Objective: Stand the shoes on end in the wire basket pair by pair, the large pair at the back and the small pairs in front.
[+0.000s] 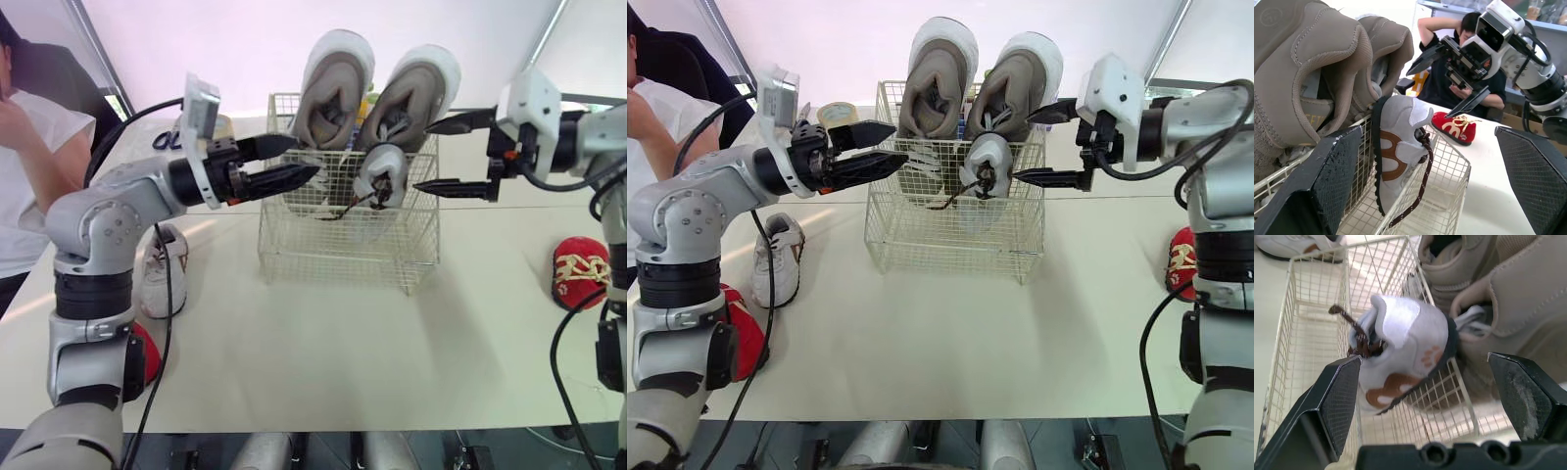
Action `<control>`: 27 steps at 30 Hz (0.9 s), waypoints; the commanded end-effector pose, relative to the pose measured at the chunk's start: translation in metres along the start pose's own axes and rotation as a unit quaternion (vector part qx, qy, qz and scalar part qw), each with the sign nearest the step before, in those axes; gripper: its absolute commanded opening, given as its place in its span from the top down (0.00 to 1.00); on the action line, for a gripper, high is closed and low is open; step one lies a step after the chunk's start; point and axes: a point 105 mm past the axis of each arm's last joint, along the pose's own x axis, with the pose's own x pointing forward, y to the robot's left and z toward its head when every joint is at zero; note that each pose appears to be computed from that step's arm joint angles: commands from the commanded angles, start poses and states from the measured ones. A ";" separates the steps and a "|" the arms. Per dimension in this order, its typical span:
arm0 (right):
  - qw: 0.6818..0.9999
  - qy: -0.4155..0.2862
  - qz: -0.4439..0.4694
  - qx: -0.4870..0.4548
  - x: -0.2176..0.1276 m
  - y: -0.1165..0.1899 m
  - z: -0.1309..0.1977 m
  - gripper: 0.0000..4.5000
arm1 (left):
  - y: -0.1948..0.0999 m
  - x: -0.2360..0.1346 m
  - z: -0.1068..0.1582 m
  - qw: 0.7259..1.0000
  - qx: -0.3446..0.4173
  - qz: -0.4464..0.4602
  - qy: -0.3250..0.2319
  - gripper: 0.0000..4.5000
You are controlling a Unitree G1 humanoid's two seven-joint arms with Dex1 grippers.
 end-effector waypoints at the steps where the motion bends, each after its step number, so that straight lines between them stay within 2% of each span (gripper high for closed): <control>1: 0.998 -0.039 -0.022 -0.038 -0.023 0.000 0.035 0.01 | -0.001 -0.012 0.010 0.999 0.027 0.019 0.007 0.00; 7: 0.991 -0.118 0.044 -0.051 -0.030 0.033 0.084 0.01 | 0.016 -0.051 0.023 0.991 0.054 0.116 0.049 0.00; 11: 0.983 -0.132 0.119 -0.054 -0.019 0.064 0.092 0.01 | 0.035 -0.089 0.029 0.971 0.038 0.219 0.087 0.00; 16: 0.981 -0.094 0.154 -0.076 -0.004 0.081 0.074 0.01 | 0.057 -0.134 -0.001 0.923 -0.006 0.342 0.177 0.00; 20: 0.979 -0.084 0.167 -0.086 0.011 0.087 0.060 0.01 | 0.077 -0.193 -0.029 0.854 -0.047 0.462 0.234 0.00; 24: 0.978 -0.083 0.165 -0.095 0.015 0.087 0.059 0.01 | 0.083 -0.222 -0.044 0.826 -0.064 0.499 0.254 0.00; 27: 0.978 -0.086 0.162 -0.098 0.015 0.086 0.061 0.01 | 0.087 -0.232 -0.058 0.818 -0.089 0.508 0.255 0.00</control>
